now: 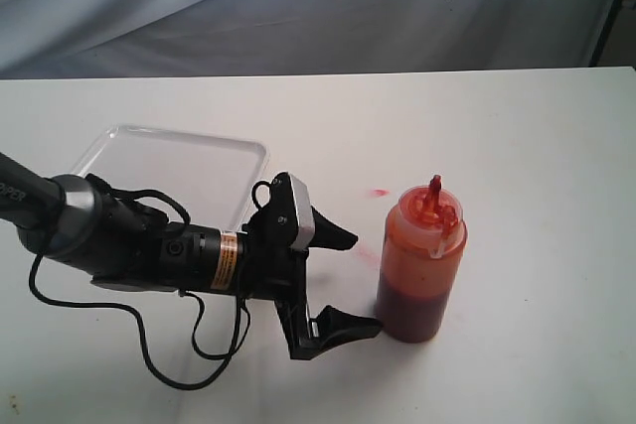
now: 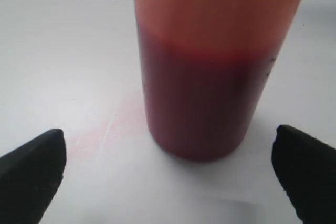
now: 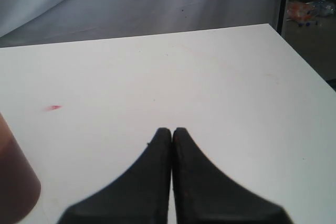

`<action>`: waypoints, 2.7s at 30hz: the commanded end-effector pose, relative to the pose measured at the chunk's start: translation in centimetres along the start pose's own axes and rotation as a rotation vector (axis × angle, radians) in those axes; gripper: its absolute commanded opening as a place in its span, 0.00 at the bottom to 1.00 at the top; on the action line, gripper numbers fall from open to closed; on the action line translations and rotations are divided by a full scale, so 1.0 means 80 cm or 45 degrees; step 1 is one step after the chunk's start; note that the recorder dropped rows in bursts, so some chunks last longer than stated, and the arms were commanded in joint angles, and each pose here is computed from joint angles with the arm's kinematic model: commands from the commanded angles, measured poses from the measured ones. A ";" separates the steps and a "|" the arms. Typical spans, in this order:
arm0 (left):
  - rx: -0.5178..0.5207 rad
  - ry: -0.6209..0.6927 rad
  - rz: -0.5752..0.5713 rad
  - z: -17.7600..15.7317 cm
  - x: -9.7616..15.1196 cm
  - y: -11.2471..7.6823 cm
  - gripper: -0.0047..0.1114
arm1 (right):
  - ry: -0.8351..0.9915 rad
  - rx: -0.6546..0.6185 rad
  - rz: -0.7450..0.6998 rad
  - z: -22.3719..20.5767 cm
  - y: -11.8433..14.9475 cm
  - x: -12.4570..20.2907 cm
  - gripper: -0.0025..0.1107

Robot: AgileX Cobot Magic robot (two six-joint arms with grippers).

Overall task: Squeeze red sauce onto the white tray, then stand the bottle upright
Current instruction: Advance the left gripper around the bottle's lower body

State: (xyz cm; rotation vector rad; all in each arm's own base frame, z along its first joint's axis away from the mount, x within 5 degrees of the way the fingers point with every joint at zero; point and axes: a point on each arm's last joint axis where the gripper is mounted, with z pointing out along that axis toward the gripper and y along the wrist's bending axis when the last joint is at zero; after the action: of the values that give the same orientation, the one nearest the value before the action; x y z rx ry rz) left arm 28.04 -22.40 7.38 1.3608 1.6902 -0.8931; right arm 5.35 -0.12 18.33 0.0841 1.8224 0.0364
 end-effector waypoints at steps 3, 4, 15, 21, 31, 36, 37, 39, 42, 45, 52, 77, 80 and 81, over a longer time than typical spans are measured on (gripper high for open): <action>0.003 -0.003 0.009 0.002 -0.002 -0.001 0.94 | -0.004 0.001 0.006 0.000 0.000 0.001 0.02; 0.003 -0.003 0.009 0.002 -0.002 -0.001 0.94 | -0.004 0.001 0.006 0.000 0.000 0.001 0.02; -0.062 -0.084 -0.050 0.002 -0.011 0.007 0.94 | -0.004 0.001 0.006 0.000 0.000 0.001 0.02; -0.063 -0.084 -0.028 0.002 -0.011 0.007 0.94 | -0.004 0.001 0.006 0.000 0.000 0.001 0.02; 0.001 -0.057 0.104 0.010 0.000 0.004 0.94 | -0.004 0.001 0.006 0.000 0.000 0.001 0.02; -0.011 -0.047 0.114 0.012 -0.003 0.010 0.94 | -0.004 0.001 0.006 0.000 0.000 0.001 0.02; -0.011 -0.047 0.114 0.012 -0.003 0.010 0.94 | -0.004 0.001 0.006 0.000 0.000 0.001 0.02; -0.011 -0.047 0.114 0.012 -0.003 0.010 0.94 | -0.004 0.001 0.006 0.000 0.000 0.001 0.02; -0.011 -0.047 0.114 0.012 -0.003 0.010 0.94 | -0.004 0.001 0.006 0.000 0.000 0.001 0.02; -0.009 -0.045 0.108 0.012 -0.002 0.010 0.94 | -0.004 0.001 0.006 0.000 0.000 0.001 0.02; -0.008 -0.048 0.082 0.012 -0.002 0.009 0.94 | -0.004 0.001 0.006 0.000 0.000 0.001 0.02; 0.065 0.048 0.061 0.037 -0.013 -0.008 0.94 | -0.004 0.001 0.006 0.000 0.000 0.001 0.02; 0.056 0.025 0.045 0.039 -0.017 -0.008 0.94 | -0.004 0.001 0.006 0.000 0.000 0.001 0.02; 0.038 0.000 0.022 0.039 -0.020 -0.006 0.94 | -0.004 0.001 0.006 0.000 0.000 0.001 0.02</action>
State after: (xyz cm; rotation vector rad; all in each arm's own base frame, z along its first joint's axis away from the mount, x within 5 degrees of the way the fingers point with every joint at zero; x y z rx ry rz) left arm 27.92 -25.47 7.12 1.4587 1.6553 -0.8909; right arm 5.35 -0.12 18.33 0.0841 1.8224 0.0364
